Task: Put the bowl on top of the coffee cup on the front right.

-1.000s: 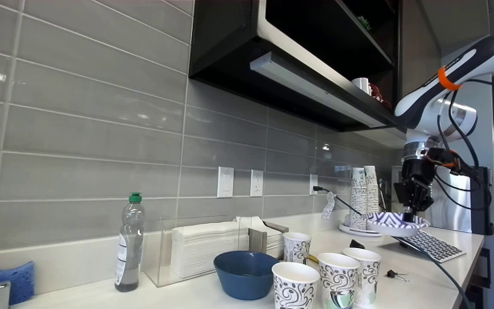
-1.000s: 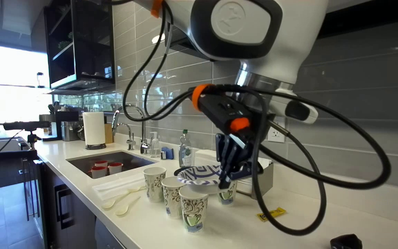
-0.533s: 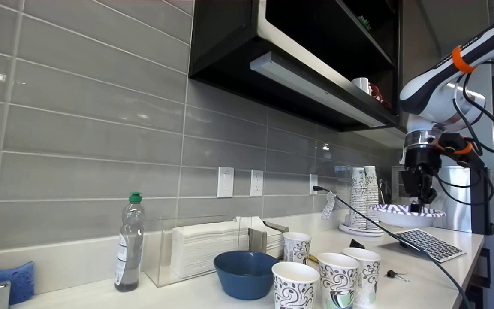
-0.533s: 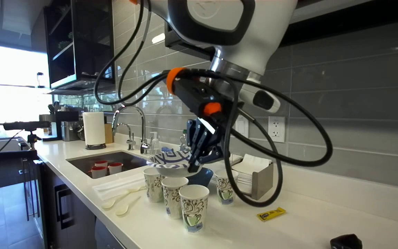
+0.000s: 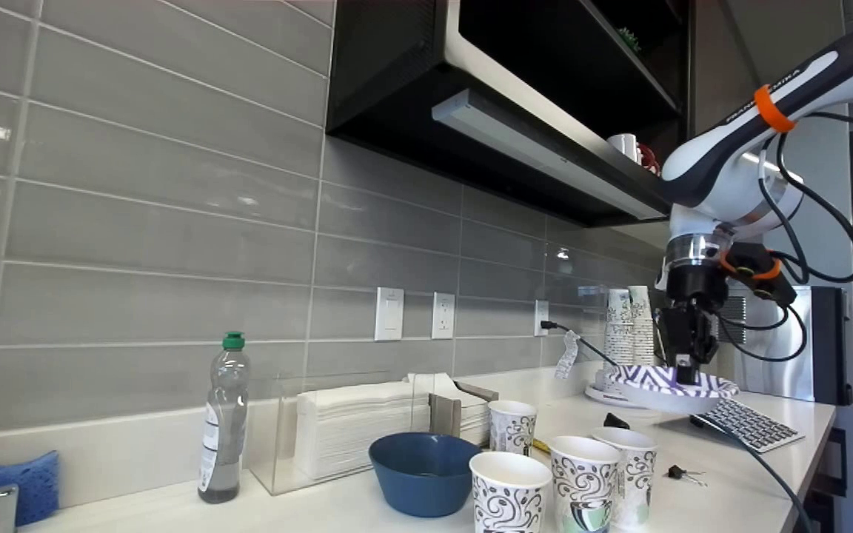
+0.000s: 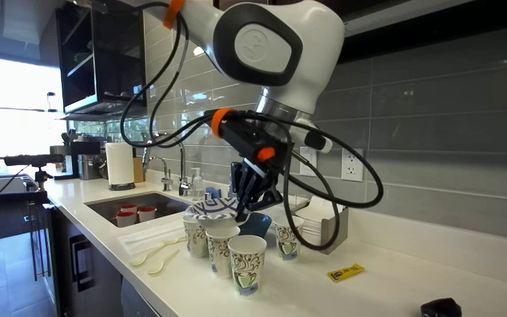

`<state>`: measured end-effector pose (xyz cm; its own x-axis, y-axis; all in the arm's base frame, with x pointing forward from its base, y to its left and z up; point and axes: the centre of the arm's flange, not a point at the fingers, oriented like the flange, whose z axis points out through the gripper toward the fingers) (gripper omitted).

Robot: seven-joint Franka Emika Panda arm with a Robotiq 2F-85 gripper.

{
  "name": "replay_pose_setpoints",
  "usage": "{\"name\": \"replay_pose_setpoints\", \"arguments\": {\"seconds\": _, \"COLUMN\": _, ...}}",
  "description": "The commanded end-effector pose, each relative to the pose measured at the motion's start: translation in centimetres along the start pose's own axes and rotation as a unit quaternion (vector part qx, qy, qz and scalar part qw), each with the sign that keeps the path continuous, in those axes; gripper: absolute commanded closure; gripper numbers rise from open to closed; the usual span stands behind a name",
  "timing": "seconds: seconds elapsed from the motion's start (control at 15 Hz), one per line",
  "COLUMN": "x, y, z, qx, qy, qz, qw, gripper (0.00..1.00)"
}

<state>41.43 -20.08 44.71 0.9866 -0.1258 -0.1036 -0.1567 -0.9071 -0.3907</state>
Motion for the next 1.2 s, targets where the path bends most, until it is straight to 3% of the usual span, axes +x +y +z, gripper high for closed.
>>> {"name": "replay_pose_setpoints", "arguments": {"seconds": 0.0, "x": 2.8, "y": -0.6, "z": 0.9, "qx": -0.011, "qy": 0.026, "qz": -0.008, "qw": 0.9996, "gripper": 0.99}}
{"name": "replay_pose_setpoints", "arguments": {"seconds": 0.6, "x": 6.4, "y": 1.6, "z": 1.9, "qx": -0.015, "qy": 0.045, "qz": 0.010, "qw": 0.9988, "gripper": 0.99}}
{"name": "replay_pose_setpoints", "arguments": {"seconds": 1.13, "x": 5.9, "y": 3.4, "z": 2.4, "qx": -0.010, "qy": 0.031, "qz": 0.024, "qw": 0.9992, "gripper": 0.99}}
